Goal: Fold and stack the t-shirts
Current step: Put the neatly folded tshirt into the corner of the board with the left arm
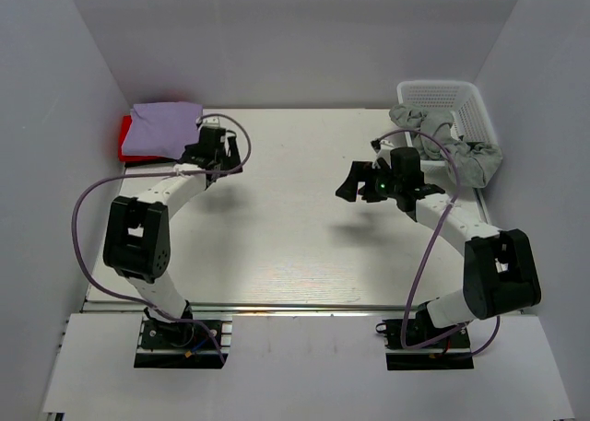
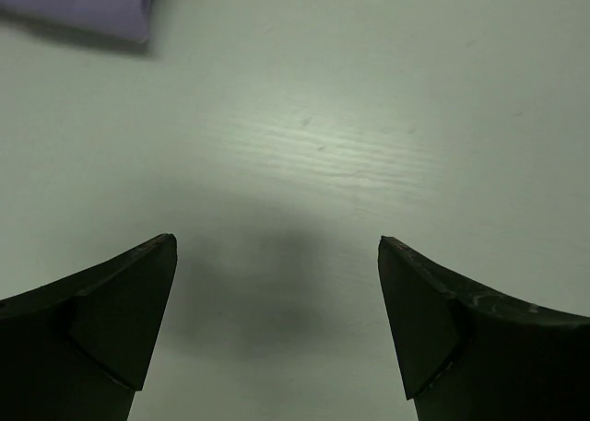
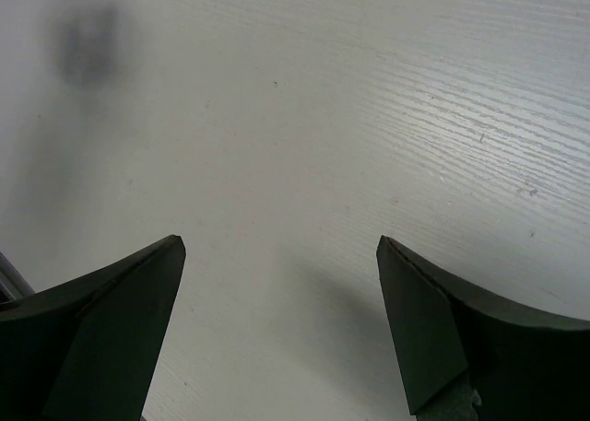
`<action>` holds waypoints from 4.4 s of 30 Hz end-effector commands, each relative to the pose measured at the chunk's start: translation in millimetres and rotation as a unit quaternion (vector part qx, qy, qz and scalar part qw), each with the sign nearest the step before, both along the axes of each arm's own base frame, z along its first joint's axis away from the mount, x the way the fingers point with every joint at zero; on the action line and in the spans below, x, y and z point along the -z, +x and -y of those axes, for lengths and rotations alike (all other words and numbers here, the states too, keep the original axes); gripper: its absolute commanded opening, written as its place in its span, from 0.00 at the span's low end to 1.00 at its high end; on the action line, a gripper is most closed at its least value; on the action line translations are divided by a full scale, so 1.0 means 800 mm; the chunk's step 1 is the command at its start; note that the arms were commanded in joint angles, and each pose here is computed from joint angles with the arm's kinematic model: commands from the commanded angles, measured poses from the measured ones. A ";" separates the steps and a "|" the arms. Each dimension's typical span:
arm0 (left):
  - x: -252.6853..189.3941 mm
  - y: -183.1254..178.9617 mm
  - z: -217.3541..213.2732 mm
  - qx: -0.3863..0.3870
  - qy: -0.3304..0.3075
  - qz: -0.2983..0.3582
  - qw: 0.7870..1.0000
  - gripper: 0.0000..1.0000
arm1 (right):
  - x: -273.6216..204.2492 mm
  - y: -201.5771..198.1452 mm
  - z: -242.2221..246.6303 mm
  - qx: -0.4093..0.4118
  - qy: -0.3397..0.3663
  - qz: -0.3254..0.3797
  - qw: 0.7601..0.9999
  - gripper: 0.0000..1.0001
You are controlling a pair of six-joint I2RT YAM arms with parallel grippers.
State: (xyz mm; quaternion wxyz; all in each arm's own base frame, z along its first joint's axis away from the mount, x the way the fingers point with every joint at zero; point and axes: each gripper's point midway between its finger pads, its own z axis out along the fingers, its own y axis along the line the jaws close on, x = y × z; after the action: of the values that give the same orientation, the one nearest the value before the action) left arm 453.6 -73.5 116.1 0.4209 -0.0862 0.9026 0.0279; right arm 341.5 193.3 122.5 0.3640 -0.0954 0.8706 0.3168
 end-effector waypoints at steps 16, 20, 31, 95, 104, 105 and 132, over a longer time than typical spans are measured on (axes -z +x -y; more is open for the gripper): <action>-0.050 0.078 -0.199 -0.127 -0.127 0.172 0.969 0.89 | -0.006 0.010 -0.028 -0.054 0.037 0.003 0.998 0.90; -0.050 0.109 -0.250 -0.149 -0.126 0.161 0.967 0.89 | -0.012 0.020 -0.037 -0.064 0.047 0.001 0.997 0.90; -0.056 0.168 -0.322 -0.083 -0.035 0.183 0.979 0.84 | 0.001 0.036 -0.054 -0.077 0.065 -0.025 0.995 0.90; -0.117 0.212 -0.462 -0.188 0.021 0.313 0.931 0.00 | 0.035 0.070 -0.090 -0.110 0.111 -0.075 0.985 0.90; -0.130 0.183 -0.478 -0.234 0.035 0.342 0.910 0.00 | 0.042 0.070 -0.100 -0.121 0.117 -0.081 0.982 0.90; -0.127 0.176 -0.489 -0.264 0.041 0.337 0.903 0.00 | 0.039 0.071 -0.101 -0.121 0.119 -0.081 0.982 0.90; -0.059 0.222 -0.420 -0.152 -0.019 0.239 0.959 0.99 | 0.026 0.065 -0.102 -0.145 0.113 -0.060 0.981 0.90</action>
State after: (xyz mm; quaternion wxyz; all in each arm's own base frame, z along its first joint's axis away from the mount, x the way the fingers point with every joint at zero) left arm 636.2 266.2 134.3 0.6099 -0.2513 0.7491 0.0614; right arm 389.7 269.5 80.0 0.2438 -0.1270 0.8444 0.4598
